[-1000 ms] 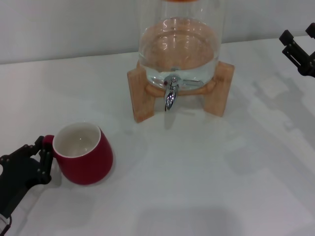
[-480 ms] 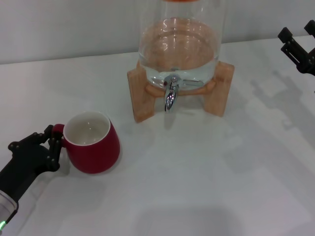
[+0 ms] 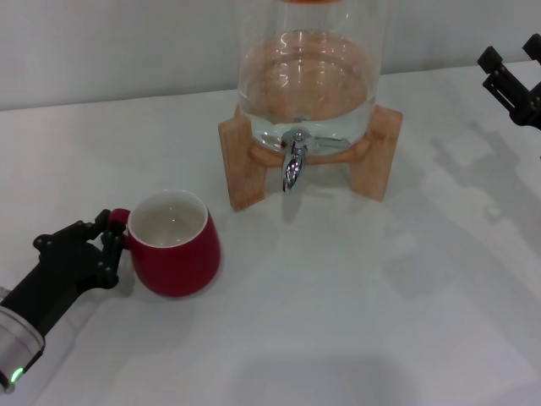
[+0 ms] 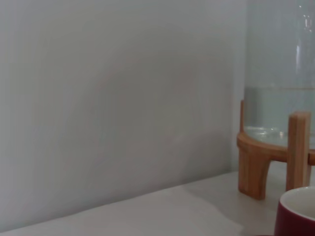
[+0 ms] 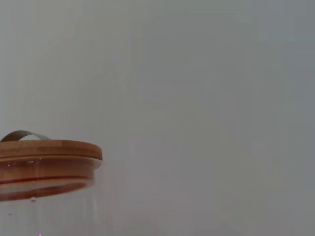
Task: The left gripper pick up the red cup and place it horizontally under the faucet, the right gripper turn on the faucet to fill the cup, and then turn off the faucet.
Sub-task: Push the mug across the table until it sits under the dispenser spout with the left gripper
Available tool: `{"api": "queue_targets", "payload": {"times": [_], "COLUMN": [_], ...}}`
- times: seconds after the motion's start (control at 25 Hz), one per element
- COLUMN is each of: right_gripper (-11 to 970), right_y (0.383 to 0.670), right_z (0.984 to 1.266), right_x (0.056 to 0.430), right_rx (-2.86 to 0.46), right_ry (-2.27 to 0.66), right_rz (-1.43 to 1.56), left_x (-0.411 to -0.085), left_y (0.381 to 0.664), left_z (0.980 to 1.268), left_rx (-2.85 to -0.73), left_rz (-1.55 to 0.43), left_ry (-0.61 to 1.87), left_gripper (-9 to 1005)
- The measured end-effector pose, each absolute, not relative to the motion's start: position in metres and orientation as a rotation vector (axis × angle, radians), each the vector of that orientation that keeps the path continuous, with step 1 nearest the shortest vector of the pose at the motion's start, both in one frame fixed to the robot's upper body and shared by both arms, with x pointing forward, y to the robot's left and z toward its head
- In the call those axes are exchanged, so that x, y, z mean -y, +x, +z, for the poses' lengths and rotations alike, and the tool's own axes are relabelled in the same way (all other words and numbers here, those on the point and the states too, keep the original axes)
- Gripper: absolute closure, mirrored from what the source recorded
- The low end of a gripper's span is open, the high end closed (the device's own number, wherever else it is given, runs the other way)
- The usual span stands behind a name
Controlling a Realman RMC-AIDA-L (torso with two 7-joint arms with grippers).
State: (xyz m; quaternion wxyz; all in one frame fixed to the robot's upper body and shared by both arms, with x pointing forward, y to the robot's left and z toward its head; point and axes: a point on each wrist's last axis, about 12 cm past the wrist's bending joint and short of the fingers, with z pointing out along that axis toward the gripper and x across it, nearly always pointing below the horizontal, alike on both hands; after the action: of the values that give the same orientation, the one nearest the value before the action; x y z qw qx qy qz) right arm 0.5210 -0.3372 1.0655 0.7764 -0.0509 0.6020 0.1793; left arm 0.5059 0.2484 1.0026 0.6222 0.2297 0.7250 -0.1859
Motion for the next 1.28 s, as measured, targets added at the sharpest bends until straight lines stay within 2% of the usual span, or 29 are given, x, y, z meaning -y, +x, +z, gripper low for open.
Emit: {"api": "queue_targets", "payload": {"times": [0.68, 1.28], "right_gripper": [126, 127], "right_y": [0.521, 0.521], "right_z": [1.066, 1.066], "right_x": [0.336, 0.334], "right_rx": [-1.298, -1.299], "right_ry": [-0.114, -0.126], "right_rz": [0.391, 0.401], "left_x": [-0.231, -0.216], "left_y": [0.527, 0.531], "left_z": [1.01, 1.013], "left_rx": [-1.665, -1.653], "left_rz": [-0.436, -0.472], "left_ry": [0.628, 0.693], "left_gripper": [871, 871]}}
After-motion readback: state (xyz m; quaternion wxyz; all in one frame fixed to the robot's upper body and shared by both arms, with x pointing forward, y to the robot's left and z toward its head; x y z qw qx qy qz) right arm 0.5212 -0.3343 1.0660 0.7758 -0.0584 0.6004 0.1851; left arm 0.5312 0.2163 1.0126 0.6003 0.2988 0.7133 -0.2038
